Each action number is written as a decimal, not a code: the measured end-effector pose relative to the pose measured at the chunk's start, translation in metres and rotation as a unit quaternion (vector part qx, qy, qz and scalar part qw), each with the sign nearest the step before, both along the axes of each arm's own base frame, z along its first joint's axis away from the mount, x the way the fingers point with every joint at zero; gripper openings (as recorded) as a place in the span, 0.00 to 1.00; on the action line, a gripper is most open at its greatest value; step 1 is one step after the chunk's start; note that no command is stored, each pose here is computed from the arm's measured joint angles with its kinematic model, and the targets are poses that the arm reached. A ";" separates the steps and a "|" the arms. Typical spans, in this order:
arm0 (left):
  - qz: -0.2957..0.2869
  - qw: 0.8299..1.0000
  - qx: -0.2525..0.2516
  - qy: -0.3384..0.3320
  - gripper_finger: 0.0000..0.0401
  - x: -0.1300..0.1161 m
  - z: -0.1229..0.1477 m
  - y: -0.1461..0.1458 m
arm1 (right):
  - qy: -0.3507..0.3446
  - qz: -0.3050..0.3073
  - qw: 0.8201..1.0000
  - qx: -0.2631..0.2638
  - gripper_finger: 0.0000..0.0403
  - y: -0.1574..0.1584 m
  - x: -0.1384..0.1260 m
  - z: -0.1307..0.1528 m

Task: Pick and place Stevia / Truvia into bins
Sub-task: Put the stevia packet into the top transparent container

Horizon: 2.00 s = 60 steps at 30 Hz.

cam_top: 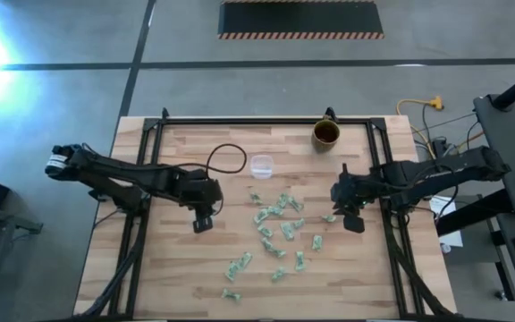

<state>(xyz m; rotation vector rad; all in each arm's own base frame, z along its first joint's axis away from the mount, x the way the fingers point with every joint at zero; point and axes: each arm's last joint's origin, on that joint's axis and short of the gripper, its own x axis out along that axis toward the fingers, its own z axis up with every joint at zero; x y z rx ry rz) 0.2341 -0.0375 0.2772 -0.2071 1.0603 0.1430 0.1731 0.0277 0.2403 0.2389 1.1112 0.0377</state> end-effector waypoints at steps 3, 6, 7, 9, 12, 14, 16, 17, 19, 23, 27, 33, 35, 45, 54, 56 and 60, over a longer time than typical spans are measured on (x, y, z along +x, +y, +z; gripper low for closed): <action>0.002 1.000 0.000 -0.016 0.28 0.002 0.001 -0.001 | 0.004 -0.016 1.000 0.003 0.22 0.000 0.000 -0.010; 0.003 0.999 0.001 -0.032 0.28 0.005 0.002 -0.001 | 0.009 -0.022 1.000 0.002 0.26 -0.001 -0.002 -0.021; 0.003 0.999 0.001 -0.034 0.28 0.005 0.002 -0.001 | 0.010 -0.025 1.000 0.003 0.27 -0.001 -0.002 -0.025; 0.005 0.999 0.004 -0.042 0.28 0.007 0.003 -0.001 | 0.016 -0.039 0.999 0.000 0.31 -0.001 -0.002 -0.033; 0.009 0.999 0.011 -0.042 0.28 0.006 0.003 0.000 | 0.029 -0.050 0.998 0.000 0.34 -0.001 -0.001 -0.045; 0.011 0.999 0.013 -0.042 0.28 0.006 0.002 0.000 | 0.032 -0.051 0.998 0.001 0.36 -0.001 0.000 -0.053; 0.013 0.999 0.017 -0.047 0.28 0.007 0.003 0.000 | 0.023 -0.052 0.998 0.000 0.37 -0.001 0.003 -0.060; 0.015 0.998 0.019 -0.050 0.28 0.008 0.003 0.000 | 0.016 -0.053 0.998 -0.002 0.37 -0.001 0.005 -0.064; 0.017 0.998 0.022 -0.052 0.28 0.008 0.003 0.000 | 0.003 -0.054 0.999 -0.005 0.37 0.000 0.009 -0.070; 0.018 0.998 0.024 -0.055 0.28 0.008 0.003 0.001 | 0.003 -0.052 0.999 -0.007 0.36 0.001 0.015 -0.080; 0.018 0.998 0.024 -0.055 0.28 0.008 0.003 0.001 | 0.027 -0.050 0.998 -0.014 0.34 0.001 0.015 -0.089; 0.020 0.997 0.025 -0.064 0.28 0.010 0.004 0.000 | 0.037 -0.052 0.998 -0.027 0.30 0.001 0.019 -0.097; 0.020 0.997 0.025 -0.064 0.28 0.010 0.004 0.001 | 0.044 -0.052 0.997 -0.032 0.30 0.000 0.019 -0.099; 0.020 0.997 0.026 -0.064 0.28 0.010 0.004 0.001 | 0.057 -0.061 0.996 -0.043 0.23 0.000 0.022 -0.107; 0.022 0.997 0.028 -0.064 0.28 0.010 0.004 0.001 | 0.038 -0.063 0.997 -0.038 0.05 0.001 0.024 -0.104; 0.022 0.997 0.028 -0.064 0.28 0.010 0.004 0.001 | 0.024 -0.064 0.997 -0.035 0.03 0.001 0.025 -0.099; 0.022 0.997 0.028 -0.067 0.28 0.010 0.004 0.001 | -0.012 -0.063 0.997 -0.030 0.02 0.002 0.033 -0.083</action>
